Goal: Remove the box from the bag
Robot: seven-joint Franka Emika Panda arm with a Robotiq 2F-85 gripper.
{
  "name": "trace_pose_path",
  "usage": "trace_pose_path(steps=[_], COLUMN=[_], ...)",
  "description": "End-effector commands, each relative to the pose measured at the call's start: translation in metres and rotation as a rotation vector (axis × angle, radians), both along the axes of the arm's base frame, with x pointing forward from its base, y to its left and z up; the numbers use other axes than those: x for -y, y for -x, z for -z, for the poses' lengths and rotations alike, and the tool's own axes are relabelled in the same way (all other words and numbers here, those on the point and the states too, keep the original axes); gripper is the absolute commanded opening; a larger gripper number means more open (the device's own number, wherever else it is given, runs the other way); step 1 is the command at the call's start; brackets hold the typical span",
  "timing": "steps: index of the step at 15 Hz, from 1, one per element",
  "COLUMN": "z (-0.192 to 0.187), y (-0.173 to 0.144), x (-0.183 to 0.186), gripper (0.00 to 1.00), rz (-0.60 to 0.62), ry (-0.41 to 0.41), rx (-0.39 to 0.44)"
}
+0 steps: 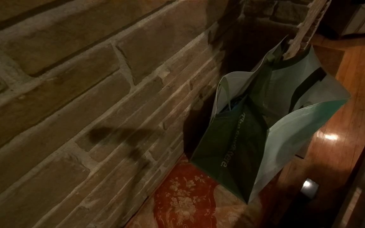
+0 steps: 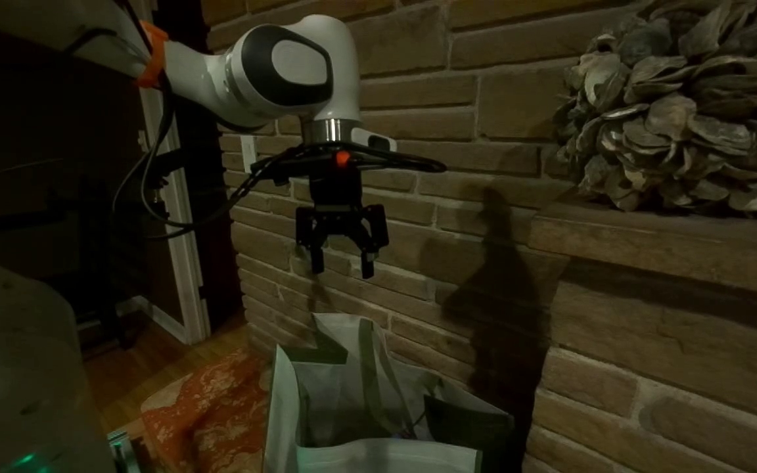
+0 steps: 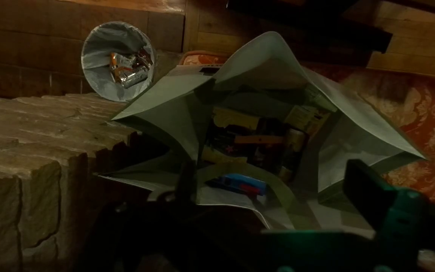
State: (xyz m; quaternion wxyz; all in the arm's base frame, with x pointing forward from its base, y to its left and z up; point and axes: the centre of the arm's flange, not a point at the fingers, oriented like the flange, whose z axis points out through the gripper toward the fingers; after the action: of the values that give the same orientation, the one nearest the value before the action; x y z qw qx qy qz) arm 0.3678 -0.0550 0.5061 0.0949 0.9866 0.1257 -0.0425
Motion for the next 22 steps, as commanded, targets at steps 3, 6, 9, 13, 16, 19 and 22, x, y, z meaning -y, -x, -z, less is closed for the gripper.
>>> trace_pose_path(steps=[3,6,9,13,16,19,22], z=[0.000,0.006,0.032,0.077,0.084,0.094,0.087], y=[0.000,-0.008,-0.033,-0.050,-0.044,-0.046,-0.048], x=[0.000,-0.007,-0.029,-0.056,-0.059,-0.061,-0.061], gripper=[1.00,1.00,1.00,1.00,1.00,1.00,1.00], rz=[0.000,-0.017,-0.046,-0.132,-0.138,-0.140,-0.135], ry=[0.000,0.000,-0.012,-0.068,-0.061,-0.063,-0.029], rx=[0.000,0.011,0.061,0.005,-0.029,-0.051,0.005])
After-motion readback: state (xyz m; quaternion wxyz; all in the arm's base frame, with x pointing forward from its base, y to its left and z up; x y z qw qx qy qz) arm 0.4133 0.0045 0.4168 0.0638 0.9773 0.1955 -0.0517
